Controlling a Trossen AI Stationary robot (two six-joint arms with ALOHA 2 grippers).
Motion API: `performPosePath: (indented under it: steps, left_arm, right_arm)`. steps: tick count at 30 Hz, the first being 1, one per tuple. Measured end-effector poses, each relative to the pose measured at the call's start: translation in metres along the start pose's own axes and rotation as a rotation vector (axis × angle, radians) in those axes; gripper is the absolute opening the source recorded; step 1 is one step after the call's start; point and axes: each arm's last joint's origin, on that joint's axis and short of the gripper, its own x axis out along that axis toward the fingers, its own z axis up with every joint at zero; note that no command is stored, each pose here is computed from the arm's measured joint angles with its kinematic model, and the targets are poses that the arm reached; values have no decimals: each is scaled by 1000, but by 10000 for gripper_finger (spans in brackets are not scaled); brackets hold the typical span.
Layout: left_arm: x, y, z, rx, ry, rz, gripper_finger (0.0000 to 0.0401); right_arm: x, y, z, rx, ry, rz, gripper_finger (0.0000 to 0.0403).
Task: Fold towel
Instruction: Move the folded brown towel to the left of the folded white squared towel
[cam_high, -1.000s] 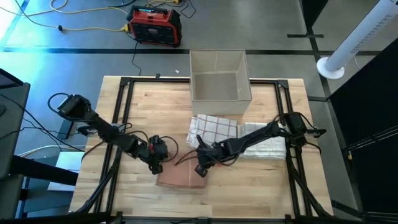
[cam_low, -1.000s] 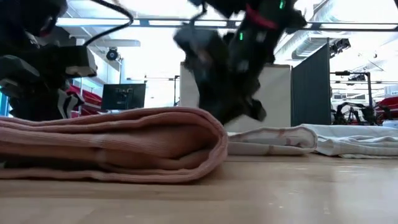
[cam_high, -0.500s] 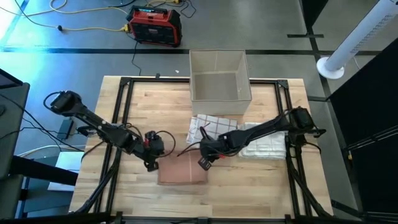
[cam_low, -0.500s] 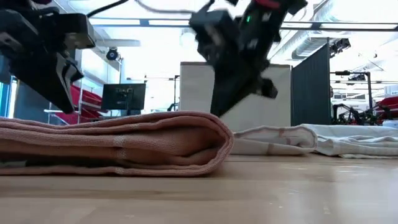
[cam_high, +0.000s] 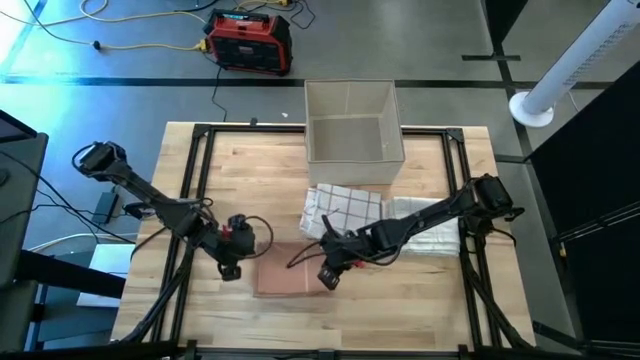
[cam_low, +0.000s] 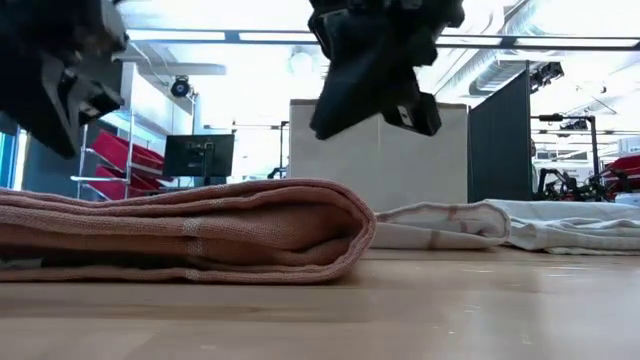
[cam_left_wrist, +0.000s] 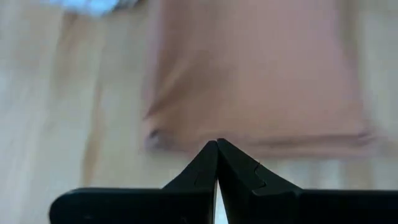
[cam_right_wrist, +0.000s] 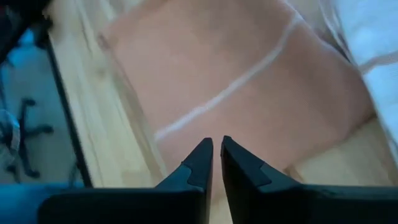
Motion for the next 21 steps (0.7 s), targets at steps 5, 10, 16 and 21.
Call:
performPosePath:
  steps: [5, 10, 16, 21]
  left_arm:
    - [22, -7, 15, 31, -182, -76, 0]
    - [70, -6, 15, 18, -164, -147, 0]
    - [112, -6, 2, -94, -32, -122, 0]
    - [109, -13, -10, -245, 228, -163, 0]
  right_arm:
    - [-9, -2, -1, 153, 19, -26, 6]
    - [-59, 6, 9, 135, -52, 51, 2]
    - [-124, 3, -1, 83, -139, -18, 0]
    - [-163, 2, -29, 31, -147, -87, 0]
